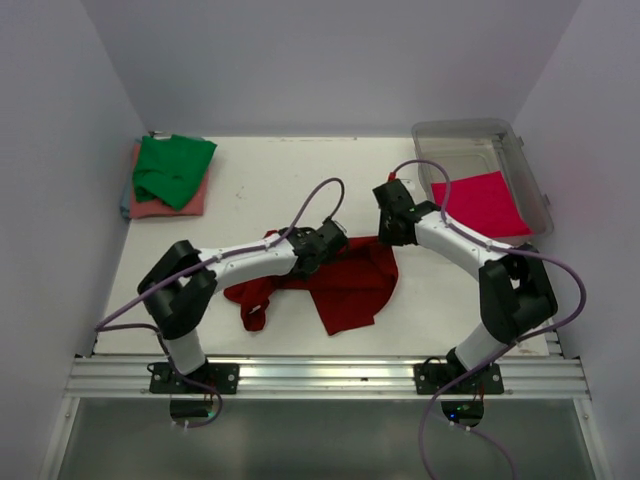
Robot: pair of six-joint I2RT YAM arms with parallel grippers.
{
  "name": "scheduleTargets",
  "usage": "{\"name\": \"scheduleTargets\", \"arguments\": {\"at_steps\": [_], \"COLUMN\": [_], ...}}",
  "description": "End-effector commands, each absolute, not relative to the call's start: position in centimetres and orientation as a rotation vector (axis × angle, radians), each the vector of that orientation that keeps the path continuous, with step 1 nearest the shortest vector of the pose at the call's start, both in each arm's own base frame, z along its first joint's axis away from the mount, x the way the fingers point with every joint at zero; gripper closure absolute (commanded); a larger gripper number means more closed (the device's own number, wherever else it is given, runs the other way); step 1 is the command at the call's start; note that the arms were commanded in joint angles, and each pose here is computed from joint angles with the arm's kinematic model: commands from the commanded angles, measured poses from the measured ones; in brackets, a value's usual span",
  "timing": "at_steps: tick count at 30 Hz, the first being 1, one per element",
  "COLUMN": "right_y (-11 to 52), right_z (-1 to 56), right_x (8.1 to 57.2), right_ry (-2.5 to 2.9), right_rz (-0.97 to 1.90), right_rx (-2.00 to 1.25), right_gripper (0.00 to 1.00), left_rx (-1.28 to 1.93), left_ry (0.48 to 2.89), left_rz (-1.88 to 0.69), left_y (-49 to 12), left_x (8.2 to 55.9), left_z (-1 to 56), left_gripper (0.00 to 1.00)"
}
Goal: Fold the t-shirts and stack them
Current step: Flatten the tshirt out
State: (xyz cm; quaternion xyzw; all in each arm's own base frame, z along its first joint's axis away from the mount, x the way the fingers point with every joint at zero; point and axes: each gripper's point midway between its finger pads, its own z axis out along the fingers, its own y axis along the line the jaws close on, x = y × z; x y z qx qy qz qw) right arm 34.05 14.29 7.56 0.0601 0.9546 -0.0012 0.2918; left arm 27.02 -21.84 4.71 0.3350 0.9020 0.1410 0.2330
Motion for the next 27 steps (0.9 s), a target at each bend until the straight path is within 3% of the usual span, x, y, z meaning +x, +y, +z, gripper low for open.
{"name": "scheduleTargets", "arguments": {"at_steps": [1, 5, 8, 13, 22, 26, 27], "right_y": [13.7, 13.0, 12.5, 11.8, 7.5, 5.8, 5.7], "right_z": [9.4, 10.0, 10.5, 11.3, 15.4, 17.1, 17.1], "right_x": [34.6, 34.6, 34.7, 34.7, 33.8, 33.3, 33.1], "right_ry": [2.486, 2.470, 2.461, 2.452, 2.367, 2.327, 2.326], "right_rz": [0.011, -0.001, -0.009, -0.021, -0.131, -0.156, -0.152], "right_rx": [0.169, 0.180, 0.184, 0.190, 0.304, 0.343, 0.344], "right_gripper": [1.00, 1.00, 1.00, 1.00, 1.00, 1.00, 1.00], "left_rx": [0.568, 0.154, -0.114, -0.360, -0.634, -0.763, -0.779], "left_ry": [2.316, 2.117, 2.027, 2.048, 2.235, 2.223, 2.244], "left_rz": [0.327, 0.176, 0.083, 0.117, 0.032, 0.070, 0.055], "left_y": [-21.0, -17.2, -12.6, -7.7, -5.3, -2.3, -2.1], "left_x": [29.0, 29.6, 30.5, 31.8, 30.2, 28.3, 27.6], "left_z": [12.6, 21.7, 24.6, 22.4, 15.0, 13.7, 12.8], "left_gripper": [1.00, 1.00, 1.00, 1.00, 0.99, 0.84, 0.72]}}
